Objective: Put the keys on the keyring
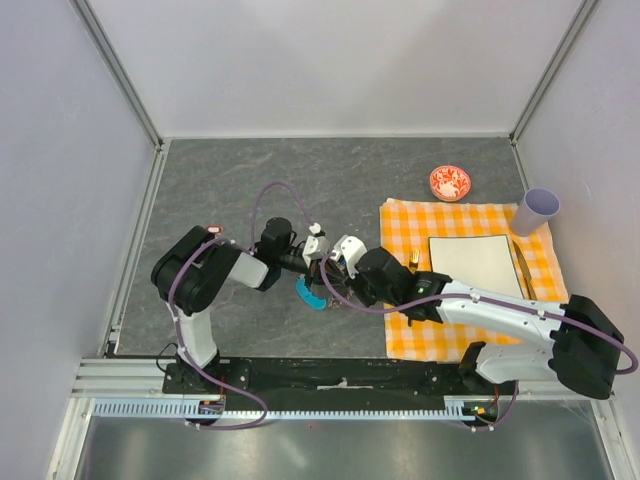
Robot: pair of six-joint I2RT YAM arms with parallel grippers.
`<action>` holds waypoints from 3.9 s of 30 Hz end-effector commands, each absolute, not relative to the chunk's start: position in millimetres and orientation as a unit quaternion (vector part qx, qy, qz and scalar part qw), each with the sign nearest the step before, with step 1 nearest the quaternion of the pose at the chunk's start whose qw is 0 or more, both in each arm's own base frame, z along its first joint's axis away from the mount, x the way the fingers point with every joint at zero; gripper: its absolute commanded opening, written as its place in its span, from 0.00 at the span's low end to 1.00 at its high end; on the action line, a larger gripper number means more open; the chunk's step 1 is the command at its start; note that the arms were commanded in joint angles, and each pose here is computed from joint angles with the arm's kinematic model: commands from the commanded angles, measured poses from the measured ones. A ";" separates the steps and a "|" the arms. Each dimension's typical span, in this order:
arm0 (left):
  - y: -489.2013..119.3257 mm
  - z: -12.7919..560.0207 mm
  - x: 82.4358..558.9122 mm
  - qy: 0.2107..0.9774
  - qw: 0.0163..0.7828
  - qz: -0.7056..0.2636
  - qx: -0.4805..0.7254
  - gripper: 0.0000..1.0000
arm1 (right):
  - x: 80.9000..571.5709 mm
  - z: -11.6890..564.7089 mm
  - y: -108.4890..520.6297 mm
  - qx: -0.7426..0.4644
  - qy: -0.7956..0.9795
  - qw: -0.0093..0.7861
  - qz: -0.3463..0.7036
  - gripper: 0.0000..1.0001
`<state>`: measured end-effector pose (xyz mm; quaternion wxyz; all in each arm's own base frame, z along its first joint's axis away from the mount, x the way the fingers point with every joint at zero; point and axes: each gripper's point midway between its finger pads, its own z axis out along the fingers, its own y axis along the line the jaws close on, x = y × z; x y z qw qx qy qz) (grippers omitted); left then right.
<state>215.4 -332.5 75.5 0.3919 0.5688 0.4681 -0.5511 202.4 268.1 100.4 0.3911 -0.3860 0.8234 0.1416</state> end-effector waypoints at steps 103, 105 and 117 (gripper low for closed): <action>-315.8 167.8 208.5 0.505 0.483 -0.479 0.532 0.25 | 208.7 171.4 273.4 -0.399 0.739 0.508 0.189 0.00; -318.7 167.0 205.2 0.481 0.477 -0.485 0.553 0.28 | 206.5 173.0 276.2 -0.410 0.733 0.507 0.194 0.00; -331.0 156.4 207.6 0.396 0.441 -0.478 0.648 0.37 | 201.4 178.1 286.2 -0.439 0.718 0.498 0.208 0.00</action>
